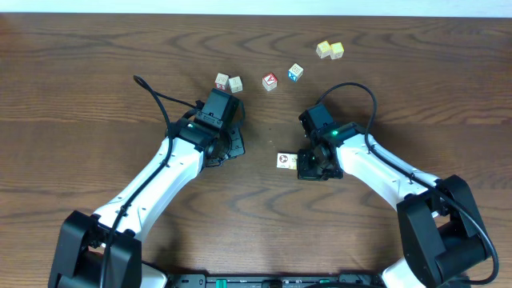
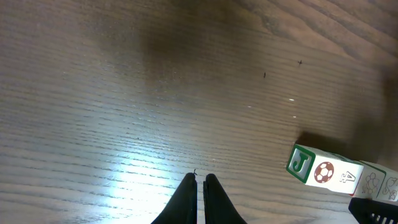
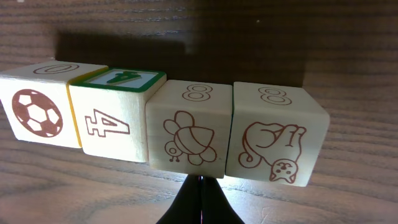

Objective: Lift 4 blocks
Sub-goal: 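Hold the right gripper against the right end of the row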

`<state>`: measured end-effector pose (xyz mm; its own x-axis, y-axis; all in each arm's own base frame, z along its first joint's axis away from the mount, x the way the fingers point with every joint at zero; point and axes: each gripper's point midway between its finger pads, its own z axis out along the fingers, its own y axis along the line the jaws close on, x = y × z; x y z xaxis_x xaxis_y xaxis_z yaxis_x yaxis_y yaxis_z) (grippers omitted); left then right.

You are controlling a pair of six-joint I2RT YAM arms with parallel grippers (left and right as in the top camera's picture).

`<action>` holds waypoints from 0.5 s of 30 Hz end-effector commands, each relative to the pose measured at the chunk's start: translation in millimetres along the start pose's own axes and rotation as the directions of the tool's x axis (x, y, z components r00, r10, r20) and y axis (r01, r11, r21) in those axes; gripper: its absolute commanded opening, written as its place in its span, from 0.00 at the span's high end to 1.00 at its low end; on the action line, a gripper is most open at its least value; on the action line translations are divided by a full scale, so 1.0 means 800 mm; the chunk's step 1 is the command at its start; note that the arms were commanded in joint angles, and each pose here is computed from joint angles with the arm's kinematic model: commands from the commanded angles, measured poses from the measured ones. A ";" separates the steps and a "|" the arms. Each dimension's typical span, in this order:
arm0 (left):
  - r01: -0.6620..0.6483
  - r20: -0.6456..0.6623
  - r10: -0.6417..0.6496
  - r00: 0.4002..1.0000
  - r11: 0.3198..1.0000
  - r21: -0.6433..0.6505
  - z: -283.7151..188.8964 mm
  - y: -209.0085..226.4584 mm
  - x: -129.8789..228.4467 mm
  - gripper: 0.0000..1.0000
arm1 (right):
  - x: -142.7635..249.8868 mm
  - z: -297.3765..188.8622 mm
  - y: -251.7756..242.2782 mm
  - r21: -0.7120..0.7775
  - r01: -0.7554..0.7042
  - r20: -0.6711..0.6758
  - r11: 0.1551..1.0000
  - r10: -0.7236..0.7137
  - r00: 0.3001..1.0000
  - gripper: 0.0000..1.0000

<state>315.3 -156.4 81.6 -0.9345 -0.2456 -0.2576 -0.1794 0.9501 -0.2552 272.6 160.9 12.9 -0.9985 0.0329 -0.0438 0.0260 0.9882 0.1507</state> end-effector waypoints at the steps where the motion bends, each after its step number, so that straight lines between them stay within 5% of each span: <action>1: 0.003 -0.007 -0.003 1.000 1.000 -0.024 0.004 0.009 0.006 0.93 | -0.001 -0.005 0.001 0.006 -0.004 0.023 1.000 0.004 1.000 0.99; 15: 0.003 -0.007 -0.003 1.000 1.000 -0.024 0.004 0.009 0.006 0.93 | -0.005 -0.005 0.000 0.011 -0.004 0.035 1.000 0.003 0.999 0.99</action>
<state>315.3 -156.4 81.6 -0.9345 -0.2456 -0.2576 -0.1794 0.9501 -0.2552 275.4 160.2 13.0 -0.9978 0.0339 -0.0566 0.0253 0.9890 0.1456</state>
